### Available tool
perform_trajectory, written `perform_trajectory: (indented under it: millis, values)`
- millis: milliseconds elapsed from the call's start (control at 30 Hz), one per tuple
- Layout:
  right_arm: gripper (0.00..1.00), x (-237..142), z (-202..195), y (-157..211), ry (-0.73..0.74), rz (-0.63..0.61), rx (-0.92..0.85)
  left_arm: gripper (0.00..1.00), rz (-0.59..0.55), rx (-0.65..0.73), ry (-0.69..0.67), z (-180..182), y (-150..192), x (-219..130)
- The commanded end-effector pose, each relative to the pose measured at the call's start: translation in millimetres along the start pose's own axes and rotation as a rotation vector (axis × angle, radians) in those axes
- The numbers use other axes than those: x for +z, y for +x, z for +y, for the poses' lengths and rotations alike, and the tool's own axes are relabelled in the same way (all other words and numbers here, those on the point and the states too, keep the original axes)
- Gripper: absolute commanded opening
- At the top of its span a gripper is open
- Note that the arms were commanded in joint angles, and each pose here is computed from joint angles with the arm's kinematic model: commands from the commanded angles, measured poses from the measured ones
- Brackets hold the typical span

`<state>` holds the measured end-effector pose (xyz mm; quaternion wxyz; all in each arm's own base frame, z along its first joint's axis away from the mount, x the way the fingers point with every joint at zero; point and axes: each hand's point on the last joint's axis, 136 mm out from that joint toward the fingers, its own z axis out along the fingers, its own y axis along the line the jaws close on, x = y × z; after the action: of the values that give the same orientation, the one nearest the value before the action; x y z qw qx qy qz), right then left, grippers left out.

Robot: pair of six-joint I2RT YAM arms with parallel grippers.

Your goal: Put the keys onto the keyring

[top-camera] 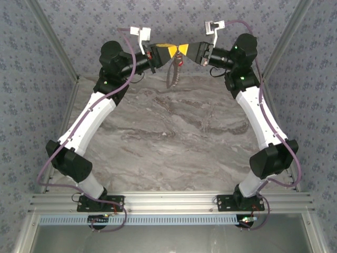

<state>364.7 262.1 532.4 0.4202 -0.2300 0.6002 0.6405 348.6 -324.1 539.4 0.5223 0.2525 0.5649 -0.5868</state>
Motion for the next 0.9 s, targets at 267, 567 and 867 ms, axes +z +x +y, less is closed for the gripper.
perform_trajectory:
  millis: [267,567,867]
  values:
    - [0.0,1.4,18.1,-4.7,-0.029,0.001,-0.034,0.0,-0.039,0.064,0.082,-29.8,-20.1,-1.0]
    - [0.1,1.7,17.3,-2.6,-0.019,0.007,-0.033,0.0,-0.042,0.063,0.084,-30.3,-20.4,-0.4]
    - [0.0,-7.4,8.9,2.1,0.081,0.062,-0.079,0.2,-0.005,0.077,0.058,-27.8,-17.1,-1.3]
